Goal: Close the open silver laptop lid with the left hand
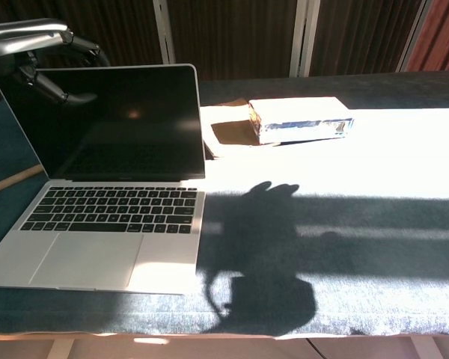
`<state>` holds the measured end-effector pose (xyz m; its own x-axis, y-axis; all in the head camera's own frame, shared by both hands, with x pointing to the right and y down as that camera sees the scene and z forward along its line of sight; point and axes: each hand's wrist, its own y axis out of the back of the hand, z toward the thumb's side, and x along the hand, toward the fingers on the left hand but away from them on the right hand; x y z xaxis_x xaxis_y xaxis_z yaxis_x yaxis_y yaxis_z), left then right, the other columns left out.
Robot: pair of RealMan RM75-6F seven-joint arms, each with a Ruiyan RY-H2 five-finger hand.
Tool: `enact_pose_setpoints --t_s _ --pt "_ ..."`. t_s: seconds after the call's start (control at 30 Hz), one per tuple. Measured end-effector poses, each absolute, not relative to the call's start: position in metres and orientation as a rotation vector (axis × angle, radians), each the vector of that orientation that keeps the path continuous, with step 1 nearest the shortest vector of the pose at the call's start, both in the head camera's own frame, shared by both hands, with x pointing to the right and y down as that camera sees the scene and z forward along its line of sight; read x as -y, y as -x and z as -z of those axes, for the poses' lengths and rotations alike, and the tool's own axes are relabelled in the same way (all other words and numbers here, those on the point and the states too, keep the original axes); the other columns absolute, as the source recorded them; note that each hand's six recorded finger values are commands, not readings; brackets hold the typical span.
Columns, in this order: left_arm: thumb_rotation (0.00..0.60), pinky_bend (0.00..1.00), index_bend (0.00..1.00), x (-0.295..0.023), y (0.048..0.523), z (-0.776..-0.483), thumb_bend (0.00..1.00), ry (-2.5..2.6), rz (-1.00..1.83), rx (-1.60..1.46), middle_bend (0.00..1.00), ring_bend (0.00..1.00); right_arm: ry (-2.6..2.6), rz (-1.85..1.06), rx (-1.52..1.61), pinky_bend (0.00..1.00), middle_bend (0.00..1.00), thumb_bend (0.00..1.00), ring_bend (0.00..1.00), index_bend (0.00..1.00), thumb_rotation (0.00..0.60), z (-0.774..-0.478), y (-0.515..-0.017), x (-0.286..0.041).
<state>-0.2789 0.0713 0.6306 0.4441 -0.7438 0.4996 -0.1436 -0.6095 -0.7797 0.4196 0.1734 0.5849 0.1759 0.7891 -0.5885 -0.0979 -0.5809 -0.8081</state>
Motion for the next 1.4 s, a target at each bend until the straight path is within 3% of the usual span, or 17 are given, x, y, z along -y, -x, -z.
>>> enact_pose_setpoints --t_s 0.3,0.57,0.83,0.97,1.4 --pt "0.503 0.26 0.40 -0.124 0.289 -0.608 0.37 1.963 1.148 -0.647 0.43 0.29 1.706 -1.497 0.663 0.00 0.00 0.26 0.00 0.00 0.600 -0.584 -0.418 -0.178" --pt "0.450 0.27 0.37 -0.183 0.300 -0.612 0.37 1.935 1.179 -0.525 0.43 0.29 1.706 -1.484 0.644 0.00 0.00 0.26 0.00 0.00 0.600 -0.582 -0.412 -0.183" --pt "0.381 0.28 0.34 -0.216 0.302 -0.608 0.37 1.978 1.180 -0.493 0.43 0.29 1.708 -1.483 0.634 0.00 0.00 0.26 0.00 0.00 0.600 -0.582 -0.409 -0.188" --pt "0.378 0.28 0.32 -0.230 0.303 -0.609 0.36 2.026 1.192 -0.498 0.43 0.29 1.717 -1.487 0.625 0.00 0.00 0.26 0.00 0.00 0.600 -0.583 -0.406 -0.189" --pt "0.376 0.28 0.20 -0.256 0.323 -0.641 0.36 2.135 1.280 -0.482 0.25 0.15 1.749 -1.489 0.600 0.00 0.00 0.26 0.00 0.00 0.600 -0.583 -0.401 -0.194"
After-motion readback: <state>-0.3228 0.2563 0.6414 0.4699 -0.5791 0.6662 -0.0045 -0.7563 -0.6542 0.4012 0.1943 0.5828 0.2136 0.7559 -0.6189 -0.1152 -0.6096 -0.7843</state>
